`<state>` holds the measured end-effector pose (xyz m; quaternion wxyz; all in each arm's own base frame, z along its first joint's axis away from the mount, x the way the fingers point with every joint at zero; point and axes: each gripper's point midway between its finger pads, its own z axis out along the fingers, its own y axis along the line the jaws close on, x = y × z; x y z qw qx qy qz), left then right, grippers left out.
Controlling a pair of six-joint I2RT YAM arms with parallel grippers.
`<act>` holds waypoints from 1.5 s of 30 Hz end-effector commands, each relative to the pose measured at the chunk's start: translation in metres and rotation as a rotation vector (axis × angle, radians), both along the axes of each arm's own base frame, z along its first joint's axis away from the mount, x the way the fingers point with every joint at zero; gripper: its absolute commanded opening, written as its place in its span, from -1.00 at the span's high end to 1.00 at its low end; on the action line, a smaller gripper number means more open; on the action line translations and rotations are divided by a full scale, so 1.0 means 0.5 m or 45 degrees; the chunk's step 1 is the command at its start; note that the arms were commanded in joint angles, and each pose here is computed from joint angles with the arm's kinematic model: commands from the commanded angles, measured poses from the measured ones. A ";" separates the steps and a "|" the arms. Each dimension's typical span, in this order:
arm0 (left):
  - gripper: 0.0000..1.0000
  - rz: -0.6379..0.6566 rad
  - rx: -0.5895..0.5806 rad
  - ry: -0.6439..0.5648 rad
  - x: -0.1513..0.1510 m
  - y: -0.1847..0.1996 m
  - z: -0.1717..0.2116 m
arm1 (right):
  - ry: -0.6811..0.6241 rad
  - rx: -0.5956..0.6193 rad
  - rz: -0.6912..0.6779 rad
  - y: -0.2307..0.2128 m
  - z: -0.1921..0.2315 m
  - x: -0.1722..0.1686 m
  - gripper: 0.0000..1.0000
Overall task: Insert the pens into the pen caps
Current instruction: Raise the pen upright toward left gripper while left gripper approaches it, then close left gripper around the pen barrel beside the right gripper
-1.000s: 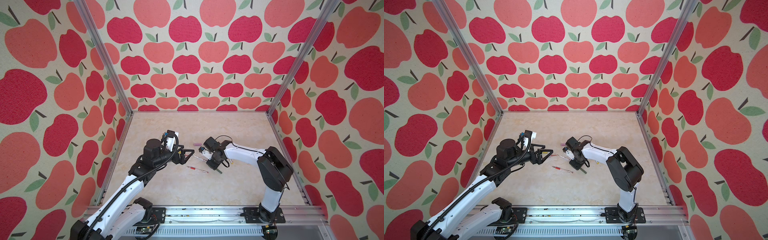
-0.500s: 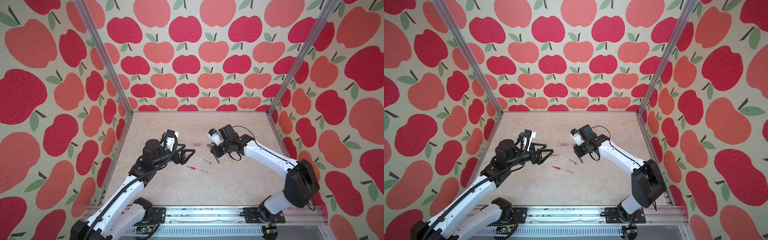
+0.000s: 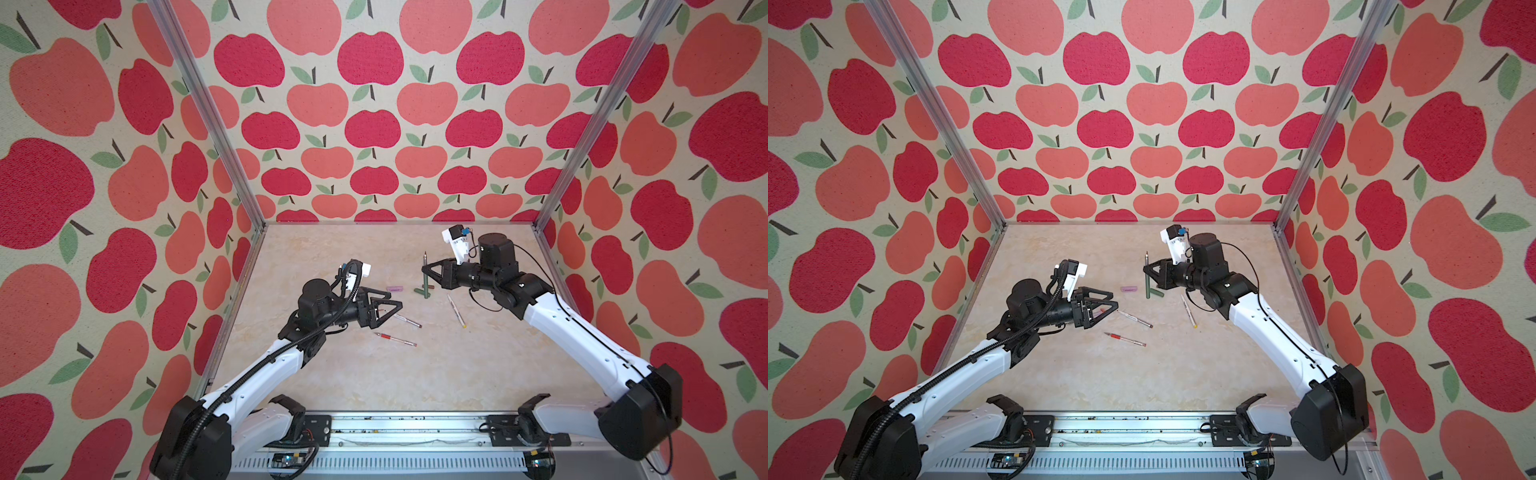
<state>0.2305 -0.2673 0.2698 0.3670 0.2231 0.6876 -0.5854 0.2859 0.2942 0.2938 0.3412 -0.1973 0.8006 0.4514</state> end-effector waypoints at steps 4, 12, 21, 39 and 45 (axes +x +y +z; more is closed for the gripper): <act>-0.90 -0.074 -0.098 -0.070 0.003 -0.028 0.046 | 0.046 0.197 0.122 0.033 0.061 -0.049 0.74; -0.86 -0.093 -0.141 -0.021 0.020 -0.049 0.060 | -0.007 0.178 0.216 0.060 0.060 -0.089 0.74; -0.81 -0.104 -0.115 0.018 0.027 -0.066 0.053 | -0.027 0.213 0.271 0.077 0.065 -0.106 0.75; -0.29 -0.175 -0.116 0.075 0.027 -0.089 0.055 | -0.093 0.232 0.274 0.078 0.064 -0.111 0.76; -0.04 -0.188 -0.111 0.081 0.023 -0.090 0.054 | -0.110 0.211 0.276 0.075 0.061 -0.113 0.76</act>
